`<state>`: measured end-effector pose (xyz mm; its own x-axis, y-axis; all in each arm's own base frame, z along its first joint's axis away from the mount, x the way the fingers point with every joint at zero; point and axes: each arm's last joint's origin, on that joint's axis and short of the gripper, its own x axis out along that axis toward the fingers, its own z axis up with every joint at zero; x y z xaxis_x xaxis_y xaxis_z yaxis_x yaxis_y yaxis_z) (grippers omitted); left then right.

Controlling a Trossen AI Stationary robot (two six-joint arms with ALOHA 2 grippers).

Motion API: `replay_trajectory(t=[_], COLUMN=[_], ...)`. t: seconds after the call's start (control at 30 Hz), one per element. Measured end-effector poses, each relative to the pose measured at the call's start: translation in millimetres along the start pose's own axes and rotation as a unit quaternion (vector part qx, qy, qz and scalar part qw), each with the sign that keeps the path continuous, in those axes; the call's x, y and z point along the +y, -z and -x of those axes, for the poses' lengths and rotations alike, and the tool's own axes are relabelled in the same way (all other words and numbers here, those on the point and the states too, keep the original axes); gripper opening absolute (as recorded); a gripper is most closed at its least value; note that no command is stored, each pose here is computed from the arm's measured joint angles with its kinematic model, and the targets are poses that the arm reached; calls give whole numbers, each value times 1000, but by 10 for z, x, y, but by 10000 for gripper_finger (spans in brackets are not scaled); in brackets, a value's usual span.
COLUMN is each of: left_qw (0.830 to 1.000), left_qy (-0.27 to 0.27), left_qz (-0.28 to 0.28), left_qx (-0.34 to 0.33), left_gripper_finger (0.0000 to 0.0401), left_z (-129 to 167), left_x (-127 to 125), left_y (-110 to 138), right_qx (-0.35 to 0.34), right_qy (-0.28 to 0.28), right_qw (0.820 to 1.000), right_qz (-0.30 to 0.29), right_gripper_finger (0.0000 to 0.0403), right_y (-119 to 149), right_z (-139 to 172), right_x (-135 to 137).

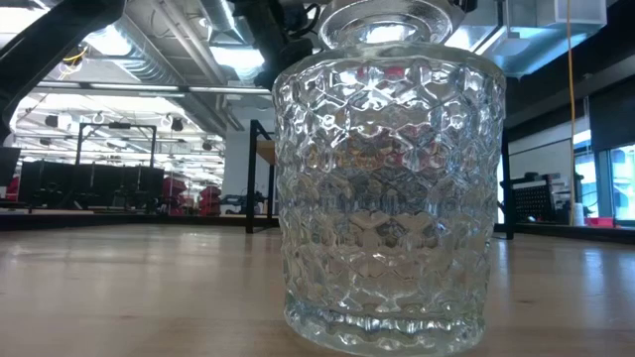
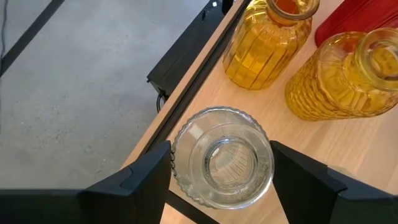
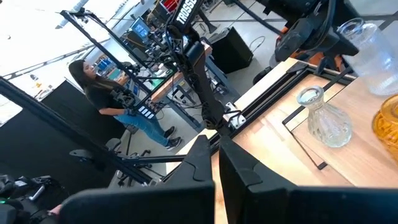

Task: Sort vases onto shelf
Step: Put the transparent vase on the shelf aligned with the other transparent vase

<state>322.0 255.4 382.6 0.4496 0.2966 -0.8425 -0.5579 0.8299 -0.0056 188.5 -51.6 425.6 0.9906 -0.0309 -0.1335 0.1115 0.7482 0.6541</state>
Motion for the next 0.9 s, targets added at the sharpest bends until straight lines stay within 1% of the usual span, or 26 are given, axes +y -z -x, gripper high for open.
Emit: replay_trajectory(t=[0.9], left_qw=[1000], left_qy=[6], left_qz=[3], left_qx=[-1], left_gripper_finger=[244], left_z=[5], left_x=[17], left_y=[2], right_qx=[3], right_qy=[-3], right_qw=[1000], right_qz=[-1], right_gripper_finger=[0], right_y=[2], right_z=[0], right_x=[2])
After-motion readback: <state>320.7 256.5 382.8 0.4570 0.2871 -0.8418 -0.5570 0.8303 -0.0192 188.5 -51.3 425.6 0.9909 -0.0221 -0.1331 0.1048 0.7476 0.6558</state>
